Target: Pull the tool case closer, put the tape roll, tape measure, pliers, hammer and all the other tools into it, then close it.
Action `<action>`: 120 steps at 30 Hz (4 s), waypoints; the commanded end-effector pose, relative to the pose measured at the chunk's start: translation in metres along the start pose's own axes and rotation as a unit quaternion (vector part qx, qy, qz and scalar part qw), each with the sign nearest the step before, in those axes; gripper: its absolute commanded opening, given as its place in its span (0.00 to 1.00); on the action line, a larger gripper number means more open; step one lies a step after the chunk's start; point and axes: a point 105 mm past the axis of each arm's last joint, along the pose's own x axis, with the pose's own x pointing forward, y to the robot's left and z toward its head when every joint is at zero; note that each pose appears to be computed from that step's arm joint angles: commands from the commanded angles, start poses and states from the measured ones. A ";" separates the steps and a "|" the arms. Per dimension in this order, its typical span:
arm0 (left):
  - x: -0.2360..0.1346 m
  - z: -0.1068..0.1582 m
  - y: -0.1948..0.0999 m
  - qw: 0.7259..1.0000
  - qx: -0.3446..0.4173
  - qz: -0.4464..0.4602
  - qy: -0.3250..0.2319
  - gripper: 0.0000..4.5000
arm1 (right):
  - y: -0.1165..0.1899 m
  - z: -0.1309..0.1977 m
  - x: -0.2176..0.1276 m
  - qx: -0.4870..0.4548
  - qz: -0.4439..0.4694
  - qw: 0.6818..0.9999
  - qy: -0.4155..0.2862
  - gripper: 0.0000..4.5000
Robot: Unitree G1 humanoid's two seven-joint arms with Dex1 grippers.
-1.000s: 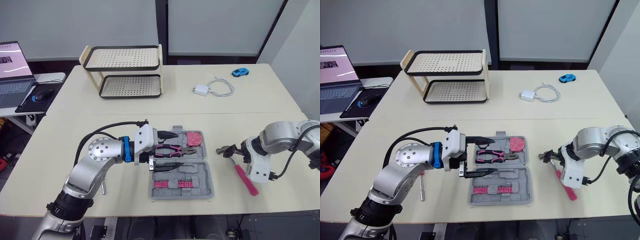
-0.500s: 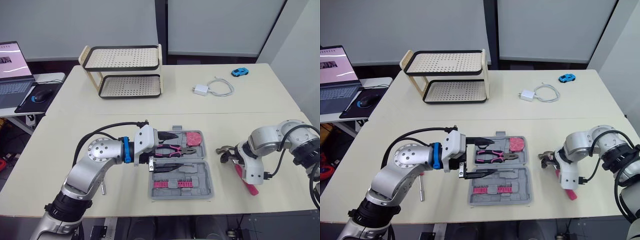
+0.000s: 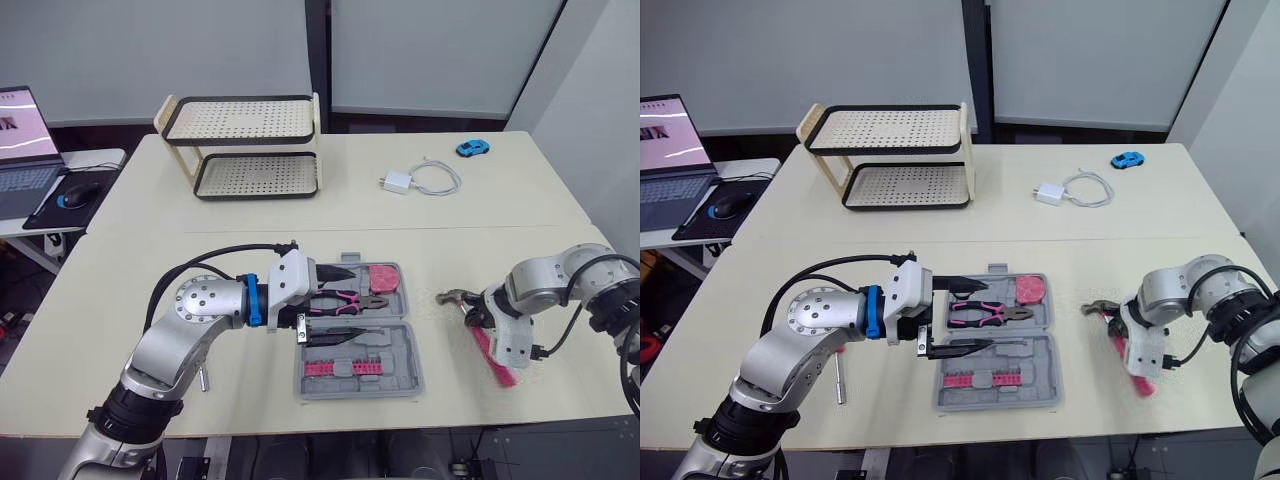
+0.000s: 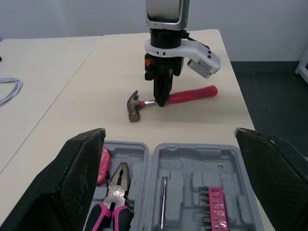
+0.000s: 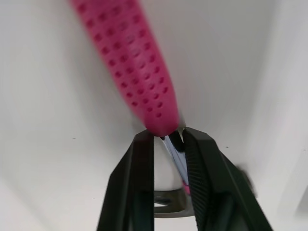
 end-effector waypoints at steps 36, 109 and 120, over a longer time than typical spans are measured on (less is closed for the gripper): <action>0.005 0.005 -0.011 1.000 0.010 -0.026 -0.002 1.00 | 0.006 0.024 -0.058 0.903 -0.161 0.376 -0.129 0.03; 0.012 0.014 -0.019 0.998 0.019 -0.059 -0.021 1.00 | -0.016 0.057 -0.022 0.903 -0.332 0.264 -0.072 0.80; 0.013 0.015 -0.019 0.998 0.017 -0.061 -0.022 1.00 | -0.008 0.061 -0.004 0.913 -0.314 0.254 -0.065 0.80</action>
